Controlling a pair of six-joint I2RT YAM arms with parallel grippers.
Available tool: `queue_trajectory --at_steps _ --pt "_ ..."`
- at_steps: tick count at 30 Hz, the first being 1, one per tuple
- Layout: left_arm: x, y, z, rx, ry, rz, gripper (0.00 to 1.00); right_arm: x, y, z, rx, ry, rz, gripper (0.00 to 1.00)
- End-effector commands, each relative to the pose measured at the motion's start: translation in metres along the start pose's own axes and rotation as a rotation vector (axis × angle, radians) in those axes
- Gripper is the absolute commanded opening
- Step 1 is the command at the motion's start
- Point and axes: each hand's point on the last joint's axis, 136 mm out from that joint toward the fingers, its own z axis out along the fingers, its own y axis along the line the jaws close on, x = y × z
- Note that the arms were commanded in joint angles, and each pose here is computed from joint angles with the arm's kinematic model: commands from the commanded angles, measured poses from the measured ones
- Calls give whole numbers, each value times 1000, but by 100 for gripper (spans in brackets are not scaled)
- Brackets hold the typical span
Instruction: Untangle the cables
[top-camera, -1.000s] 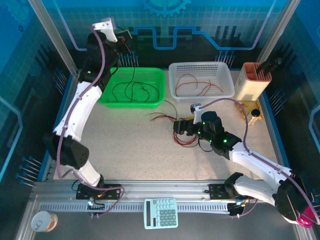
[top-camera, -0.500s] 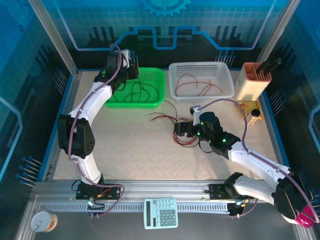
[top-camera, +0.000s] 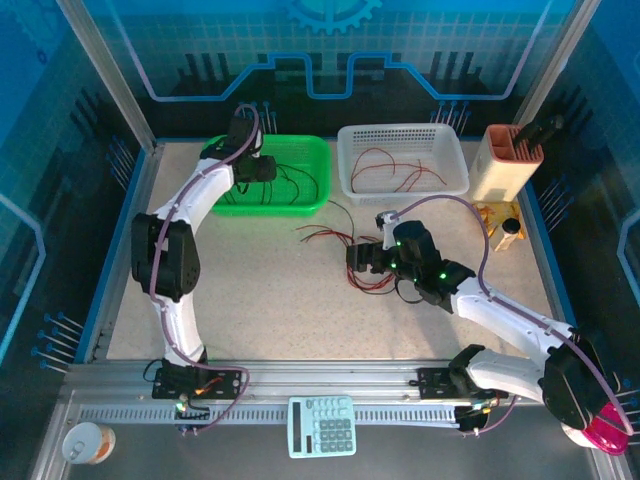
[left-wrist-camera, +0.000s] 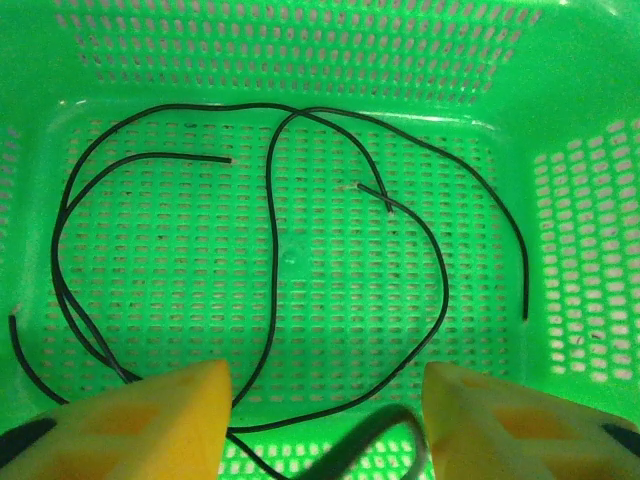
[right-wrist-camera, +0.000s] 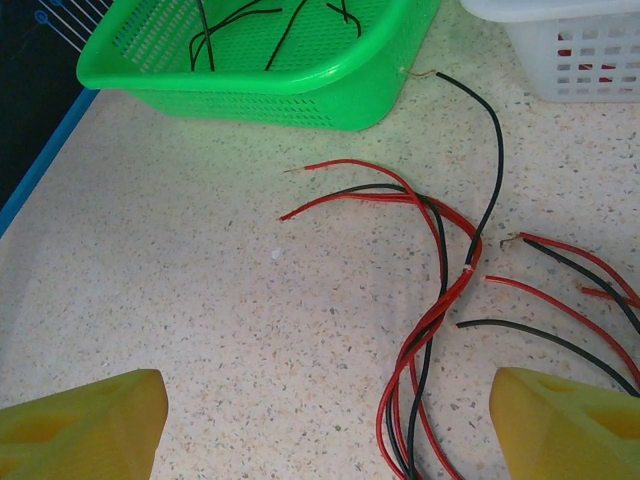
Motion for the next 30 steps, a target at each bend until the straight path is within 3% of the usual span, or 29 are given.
queue_trajectory --at_steps 1,8,13,20,25,30 --pt "-12 1 -16 -3 -13 -8 65 -11 2 -8 14 -31 3 85" --pt "-36 -10 -40 46 -75 -14 88 -9 0 -10 25 -21 5 85" --pt "-52 -20 -62 95 -119 -27 95 -9 -3 -11 40 -17 6 85" --pt "-58 -41 -99 255 -184 -125 98 -6 -13 -9 102 10 -3 84" --pt "-25 -56 -125 441 -199 -238 99 -2 -21 -6 162 59 -27 84" --pt "53 -49 -132 500 -109 -281 99 2 -32 -1 246 140 -74 81"
